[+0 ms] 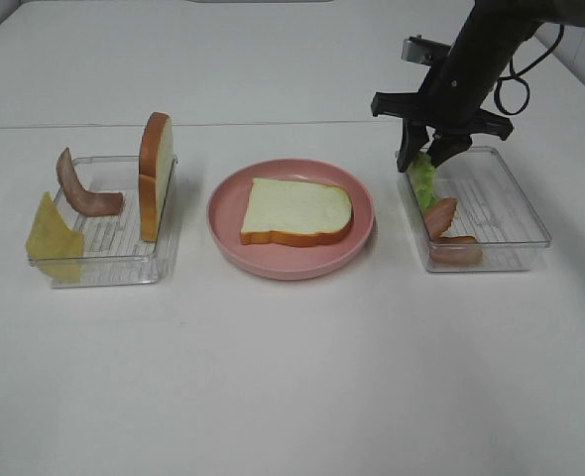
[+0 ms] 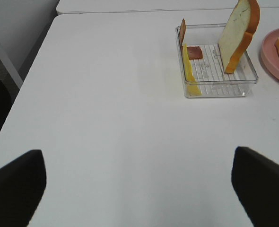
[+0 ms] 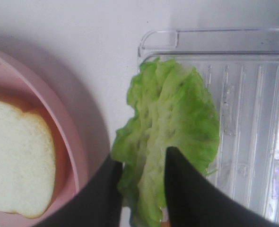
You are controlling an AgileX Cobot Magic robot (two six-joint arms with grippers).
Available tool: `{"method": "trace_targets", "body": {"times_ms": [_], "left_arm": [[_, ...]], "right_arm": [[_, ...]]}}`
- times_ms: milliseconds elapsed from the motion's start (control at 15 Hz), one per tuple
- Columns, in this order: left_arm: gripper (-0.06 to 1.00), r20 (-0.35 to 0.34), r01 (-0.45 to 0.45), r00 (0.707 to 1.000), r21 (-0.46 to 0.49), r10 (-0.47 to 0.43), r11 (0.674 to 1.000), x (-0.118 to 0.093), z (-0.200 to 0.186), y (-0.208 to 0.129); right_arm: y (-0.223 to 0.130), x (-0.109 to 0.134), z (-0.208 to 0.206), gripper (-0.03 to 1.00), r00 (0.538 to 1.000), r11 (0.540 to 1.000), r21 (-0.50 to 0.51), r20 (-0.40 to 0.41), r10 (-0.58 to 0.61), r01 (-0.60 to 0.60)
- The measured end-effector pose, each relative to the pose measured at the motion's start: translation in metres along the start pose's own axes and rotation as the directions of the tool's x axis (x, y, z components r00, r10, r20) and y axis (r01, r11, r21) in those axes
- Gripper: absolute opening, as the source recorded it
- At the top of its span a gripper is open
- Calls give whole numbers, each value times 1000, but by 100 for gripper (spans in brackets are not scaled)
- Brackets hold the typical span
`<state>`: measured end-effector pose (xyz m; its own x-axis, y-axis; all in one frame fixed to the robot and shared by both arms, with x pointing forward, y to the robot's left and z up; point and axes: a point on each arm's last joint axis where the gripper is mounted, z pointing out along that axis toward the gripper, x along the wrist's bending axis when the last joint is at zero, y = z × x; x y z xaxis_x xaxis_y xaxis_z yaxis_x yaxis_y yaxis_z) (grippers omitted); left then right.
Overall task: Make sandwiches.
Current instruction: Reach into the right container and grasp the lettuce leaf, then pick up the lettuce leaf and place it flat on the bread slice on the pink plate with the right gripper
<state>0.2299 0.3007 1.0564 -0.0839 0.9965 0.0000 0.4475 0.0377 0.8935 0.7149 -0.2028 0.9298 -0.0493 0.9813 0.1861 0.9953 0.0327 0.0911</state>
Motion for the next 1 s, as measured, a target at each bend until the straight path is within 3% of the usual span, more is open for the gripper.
{"method": "trace_targets", "body": {"times_ms": [67, 133, 333, 533, 600, 667, 867, 1000], "left_arm": [[99, 0, 0, 1000, 0, 0, 1000, 0, 0, 0], [99, 0, 0, 1000, 0, 0, 1000, 0, 0, 0], [99, 0, 0, 1000, 0, 0, 1000, 0, 0, 0], [99, 0, 0, 1000, 0, 0, 1000, 0, 0, 0], [99, 0, 0, 1000, 0, 0, 1000, 0, 0, 0], [99, 0, 0, 1000, 0, 0, 1000, 0, 0, 0], [99, 0, 0, 1000, 0, 0, 1000, 0, 0, 0], [99, 0, 0, 1000, 0, 0, 1000, 0, 0, 0]], "right_arm": [[-1, 0, 0, 7, 1000, 1000, 14, 2, -1, 1], [-2, 0, 0, 2, 1000, 1000, 22, 3, -1, 1], [-5, 2, -22, 2, 1000, 1000, 12, 13, -12, 11], [-8, 12, -69, 2, 1000, 996, -88, -22, -13, 11], [-10, 19, -86, 2, 997, 992, -123, -73, -14, 4], [-13, 39, -101, 2, 963, 990, -141, -265, -46, 9], [-14, 66, -98, 2, 907, 986, -161, -405, -115, 53], [-17, 102, -71, 2, 863, 985, -145, -481, -155, 97]]}}
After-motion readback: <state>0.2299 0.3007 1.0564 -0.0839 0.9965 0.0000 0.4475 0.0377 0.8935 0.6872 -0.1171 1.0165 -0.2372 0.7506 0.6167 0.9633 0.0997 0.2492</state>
